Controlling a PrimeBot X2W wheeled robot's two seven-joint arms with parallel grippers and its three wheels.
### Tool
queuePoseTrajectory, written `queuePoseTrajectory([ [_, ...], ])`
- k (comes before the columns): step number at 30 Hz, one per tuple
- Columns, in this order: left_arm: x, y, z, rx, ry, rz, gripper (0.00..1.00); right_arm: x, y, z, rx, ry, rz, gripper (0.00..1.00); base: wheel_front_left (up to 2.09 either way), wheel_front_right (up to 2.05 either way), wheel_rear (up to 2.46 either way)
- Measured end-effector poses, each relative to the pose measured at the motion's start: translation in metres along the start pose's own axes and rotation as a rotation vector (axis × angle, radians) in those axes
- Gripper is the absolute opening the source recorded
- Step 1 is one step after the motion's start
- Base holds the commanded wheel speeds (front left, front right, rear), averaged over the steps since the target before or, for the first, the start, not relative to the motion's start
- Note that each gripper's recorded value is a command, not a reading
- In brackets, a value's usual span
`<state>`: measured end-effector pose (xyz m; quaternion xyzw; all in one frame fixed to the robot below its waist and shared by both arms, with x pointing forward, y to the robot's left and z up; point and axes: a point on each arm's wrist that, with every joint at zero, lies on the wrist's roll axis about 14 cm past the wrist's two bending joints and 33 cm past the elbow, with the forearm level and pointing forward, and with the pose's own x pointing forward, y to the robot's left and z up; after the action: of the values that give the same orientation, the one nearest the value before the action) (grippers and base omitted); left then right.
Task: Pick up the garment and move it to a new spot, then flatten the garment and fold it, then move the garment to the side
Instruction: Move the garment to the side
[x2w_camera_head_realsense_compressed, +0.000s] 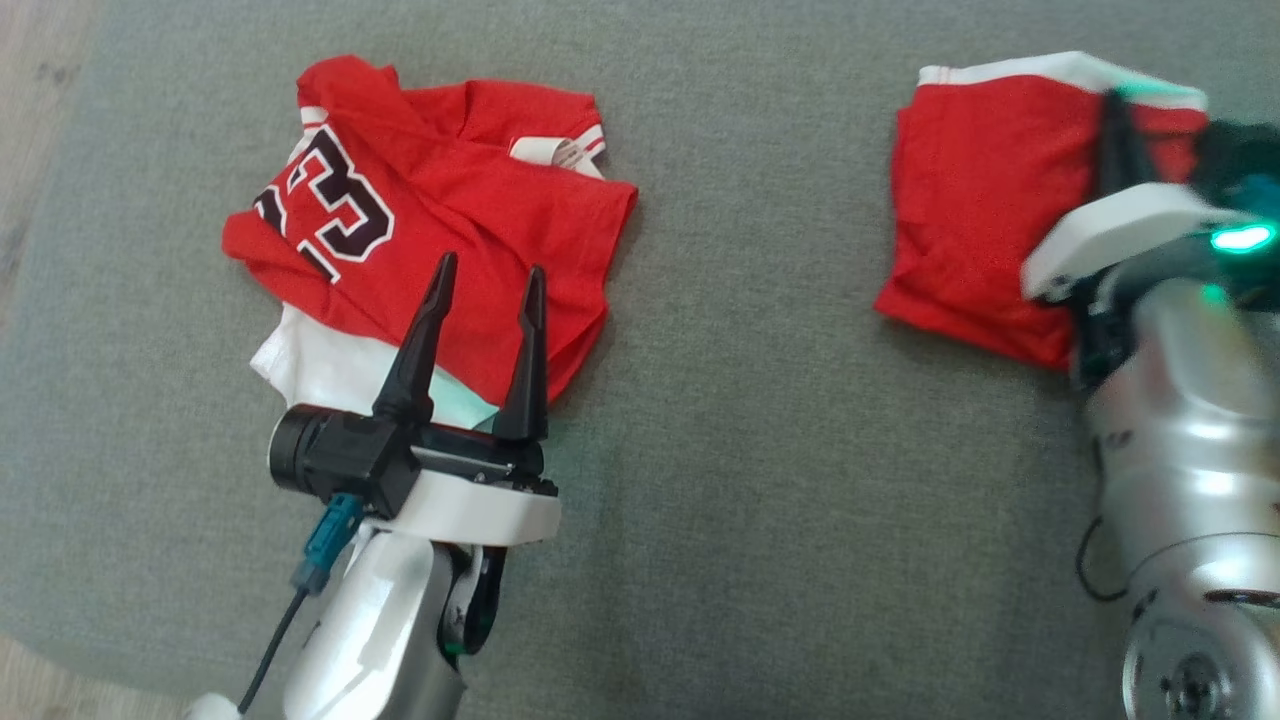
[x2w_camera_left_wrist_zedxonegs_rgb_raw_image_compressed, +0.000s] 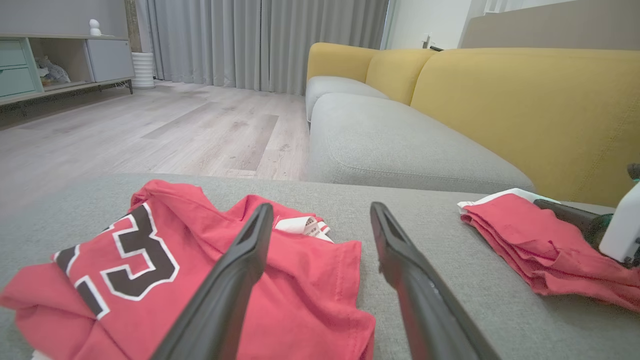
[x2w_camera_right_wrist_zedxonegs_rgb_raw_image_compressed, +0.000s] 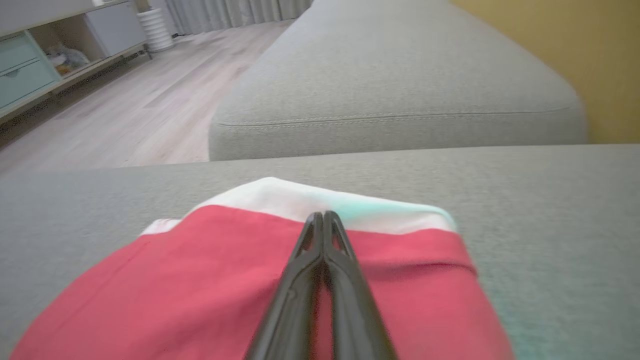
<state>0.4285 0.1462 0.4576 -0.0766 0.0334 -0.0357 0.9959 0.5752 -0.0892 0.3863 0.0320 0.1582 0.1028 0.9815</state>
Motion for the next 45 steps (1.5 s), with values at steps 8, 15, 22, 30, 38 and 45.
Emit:
queuePoseTrajectory([
  [8, 0.001, -0.011, 0.010, -0.005, -0.027, -0.031, 1.00, -0.019, 0.048, -0.012, -0.051, 0.050, 0.167, 0.00, 0.00, 0.00, 0.00],
  [15, 0.003, -0.018, 0.017, -0.001, -0.050, -0.048, 1.00, -0.040, 0.039, 0.004, 0.015, -0.029, 0.143, 0.00, 0.00, 0.00, 0.00],
  [22, -0.007, -0.022, 0.022, -0.015, -0.065, -0.050, 1.00, -0.076, 0.008, 0.049, 0.084, -0.201, 0.056, 0.00, 0.00, 0.00, 0.00],
  [30, -0.020, -0.035, 0.030, -0.017, -0.086, -0.080, 1.00, -0.132, -0.020, 0.048, 0.101, -0.260, -0.032, 0.00, 0.00, 0.00, 0.00],
  [38, -0.036, -0.048, 0.026, -0.019, -0.071, -0.117, 1.00, -0.190, -0.038, 0.016, 0.126, -0.243, -0.112, 1.00, 0.00, 0.00, 0.00],
  [45, -0.045, -0.052, 0.012, -0.018, -0.030, -0.127, 1.00, -0.216, -0.040, 0.001, 0.161, -0.232, -0.136, 1.00, 0.00, 0.00, 0.00],
])
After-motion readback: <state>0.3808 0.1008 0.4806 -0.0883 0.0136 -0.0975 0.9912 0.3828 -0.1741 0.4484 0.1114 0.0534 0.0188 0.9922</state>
